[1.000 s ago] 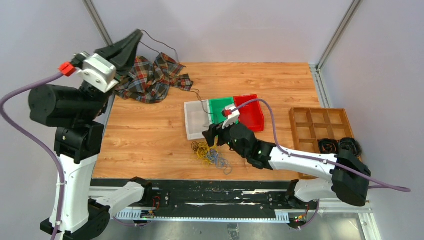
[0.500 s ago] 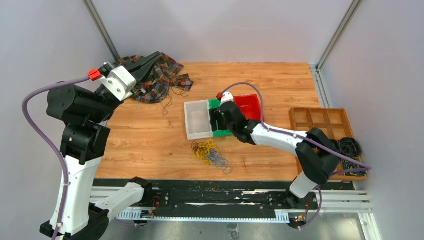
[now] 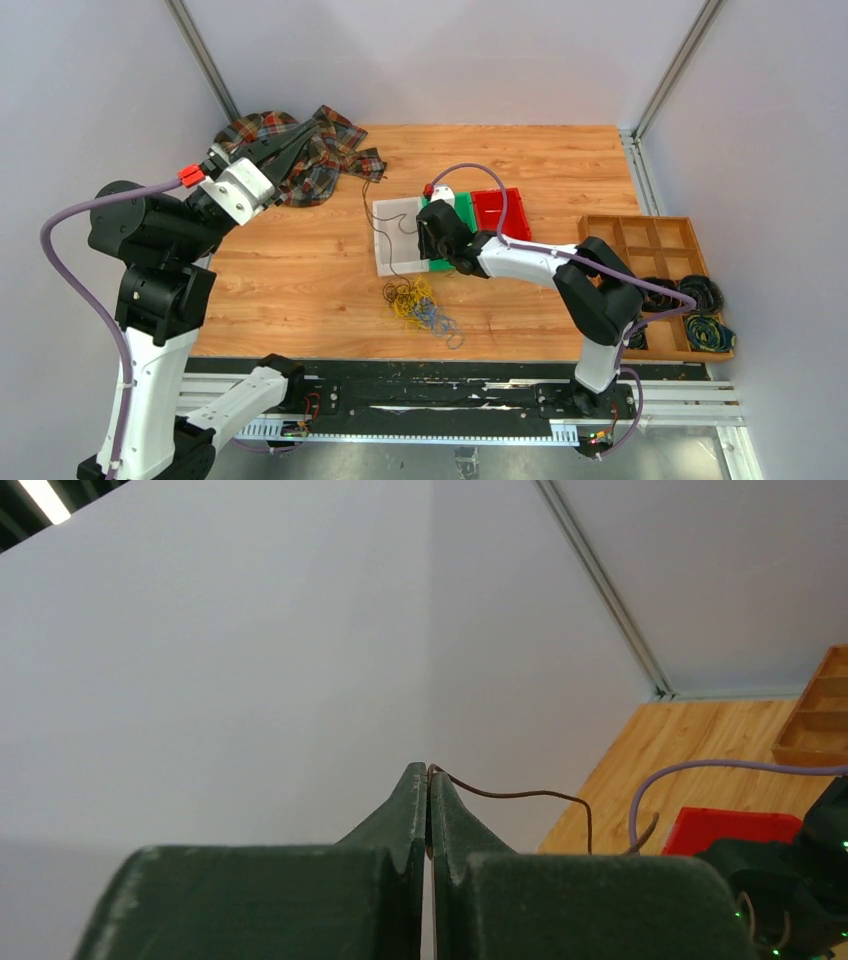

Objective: Untangle the cables

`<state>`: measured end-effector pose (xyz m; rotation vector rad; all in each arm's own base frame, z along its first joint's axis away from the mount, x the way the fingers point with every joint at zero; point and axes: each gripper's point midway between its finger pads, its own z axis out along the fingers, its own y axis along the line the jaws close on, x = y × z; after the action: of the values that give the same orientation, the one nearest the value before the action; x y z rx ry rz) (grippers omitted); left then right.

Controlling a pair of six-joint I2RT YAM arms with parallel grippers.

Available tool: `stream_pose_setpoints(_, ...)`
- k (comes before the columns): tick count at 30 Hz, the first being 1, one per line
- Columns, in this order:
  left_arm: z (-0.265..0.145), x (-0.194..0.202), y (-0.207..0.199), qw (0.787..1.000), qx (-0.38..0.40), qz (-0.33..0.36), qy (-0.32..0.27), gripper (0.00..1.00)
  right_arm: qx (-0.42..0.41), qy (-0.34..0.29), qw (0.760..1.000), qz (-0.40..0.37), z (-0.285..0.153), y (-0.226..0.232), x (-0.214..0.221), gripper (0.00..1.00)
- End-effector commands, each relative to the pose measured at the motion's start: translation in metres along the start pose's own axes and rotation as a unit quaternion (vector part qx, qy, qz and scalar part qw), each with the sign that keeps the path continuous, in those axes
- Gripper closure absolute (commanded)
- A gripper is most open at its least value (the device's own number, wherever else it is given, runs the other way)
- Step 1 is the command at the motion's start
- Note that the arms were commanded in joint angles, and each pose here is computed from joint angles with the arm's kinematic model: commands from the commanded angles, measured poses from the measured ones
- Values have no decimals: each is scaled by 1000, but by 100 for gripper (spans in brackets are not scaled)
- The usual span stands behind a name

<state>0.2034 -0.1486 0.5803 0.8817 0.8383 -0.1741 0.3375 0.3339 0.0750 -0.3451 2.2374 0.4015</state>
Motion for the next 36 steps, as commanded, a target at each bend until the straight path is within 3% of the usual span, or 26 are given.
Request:
stream_pose_setpoints(1,-2,3,-7,1000,11,6,1,100,61,4,996,63,11,-16,-2,70)
stream_pose_setpoints(12,0,19,-15,1000,20,3,10,100,65,-6,993,103,29,0,-21,75)
stream_pose_setpoints(27,6,40,-21,999,28,0,26,100,66,-23,986,148,52,22,-27,75)
stream_pose_setpoints(32,10,46,-21,999,30,4,31,100,43,-42,985,164,44,26,-33,54)
stream_pose_setpoints(36,17,52,-16,999,20,8,31,100,25,-94,980,175,9,24,-68,39)
